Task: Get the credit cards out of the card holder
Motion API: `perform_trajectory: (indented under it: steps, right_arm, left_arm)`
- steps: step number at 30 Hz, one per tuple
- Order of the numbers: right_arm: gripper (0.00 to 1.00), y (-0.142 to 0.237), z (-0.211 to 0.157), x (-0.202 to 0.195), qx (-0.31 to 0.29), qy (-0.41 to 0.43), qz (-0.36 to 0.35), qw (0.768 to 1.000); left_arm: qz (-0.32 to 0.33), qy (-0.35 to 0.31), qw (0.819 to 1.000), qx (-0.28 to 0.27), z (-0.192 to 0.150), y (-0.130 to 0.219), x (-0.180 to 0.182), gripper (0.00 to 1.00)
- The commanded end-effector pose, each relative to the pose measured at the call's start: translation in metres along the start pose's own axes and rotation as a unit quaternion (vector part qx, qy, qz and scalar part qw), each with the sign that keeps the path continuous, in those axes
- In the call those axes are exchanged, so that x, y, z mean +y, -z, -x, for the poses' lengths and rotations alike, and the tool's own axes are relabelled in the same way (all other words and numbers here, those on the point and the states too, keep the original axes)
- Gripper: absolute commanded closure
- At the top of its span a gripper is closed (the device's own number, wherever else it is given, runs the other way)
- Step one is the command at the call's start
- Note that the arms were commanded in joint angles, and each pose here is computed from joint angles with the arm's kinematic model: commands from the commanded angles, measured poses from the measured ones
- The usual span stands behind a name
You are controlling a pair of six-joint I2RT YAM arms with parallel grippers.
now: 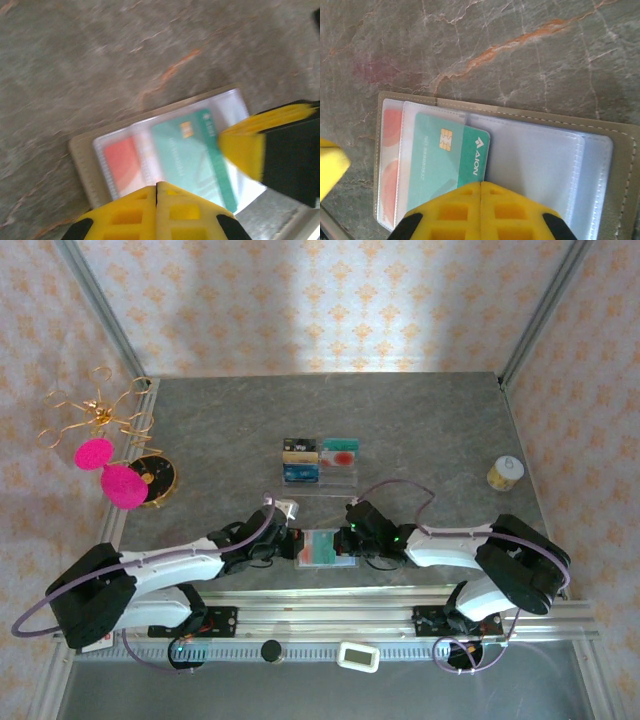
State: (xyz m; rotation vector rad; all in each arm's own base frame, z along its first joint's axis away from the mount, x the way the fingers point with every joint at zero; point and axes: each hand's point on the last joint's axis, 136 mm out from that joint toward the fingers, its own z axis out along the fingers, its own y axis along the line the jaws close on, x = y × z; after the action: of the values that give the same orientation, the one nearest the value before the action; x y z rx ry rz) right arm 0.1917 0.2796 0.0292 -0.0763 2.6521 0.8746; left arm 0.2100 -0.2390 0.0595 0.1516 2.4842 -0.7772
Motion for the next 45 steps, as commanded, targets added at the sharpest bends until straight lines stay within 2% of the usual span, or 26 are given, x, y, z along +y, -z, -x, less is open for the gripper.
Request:
perform_trajectory:
  steps: [1,4,5,12,15,21,27,30,38,41,45]
  right_arm:
    - [1.0,0.0,0.001,-0.001,-0.004,0.002,-0.001,1.0]
    - [1.0,-0.001,0.0,-0.002,-0.003,0.002,-0.003,1.0]
    - [0.99,-0.001,0.0,-0.002,-0.002,0.003,-0.003,1.0]
    - [0.79,0.005,0.0,0.005,0.004,0.018,0.014,1.0]
    - [0.76,0.005,-0.001,0.007,0.012,0.017,0.026,0.999]
    - [0.75,0.002,-0.001,-0.008,0.013,-0.007,0.013,1.0]
    - [0.76,-0.002,-0.006,0.002,0.032,-0.003,0.046,0.998]
    - [0.77,-0.004,-0.006,0.0,0.034,-0.003,0.038,0.999]
    - [0.77,0.005,0.002,-0.005,0.009,0.005,0.021,1.0]
    - [0.77,0.008,0.005,-0.001,0.003,0.009,0.026,1.0]
    - [0.76,0.01,0.004,0.0,0.003,0.011,0.029,1.0]
  left_arm:
    - [-0.016,-0.022,1.0,-0.006,0.01,-0.001,-0.022,0.96]
    - [-0.021,-0.029,0.999,0.013,0.002,-0.015,-0.028,0.96]
    - [-0.019,-0.029,0.999,0.021,-0.002,-0.02,-0.027,0.99]
    - [0.028,-0.028,0.998,0.047,-0.02,-0.033,0.001,1.0]
    - [0.034,-0.025,0.997,0.059,-0.028,-0.035,0.006,1.0]
    - [0.047,-0.023,0.996,0.068,-0.035,-0.034,0.015,1.0]
    - [0.052,-0.023,0.996,0.076,-0.041,-0.035,0.02,1.0]
    - [0.056,-0.024,0.995,0.075,-0.04,-0.032,0.02,1.0]
    - [0.005,-0.034,0.999,0.024,-0.002,-0.015,-0.018,1.0]
    - [-0.006,-0.037,0.999,0.03,-0.002,-0.021,-0.026,1.0]
    - [0.014,-0.038,0.998,0.042,-0.01,-0.029,-0.015,1.0]
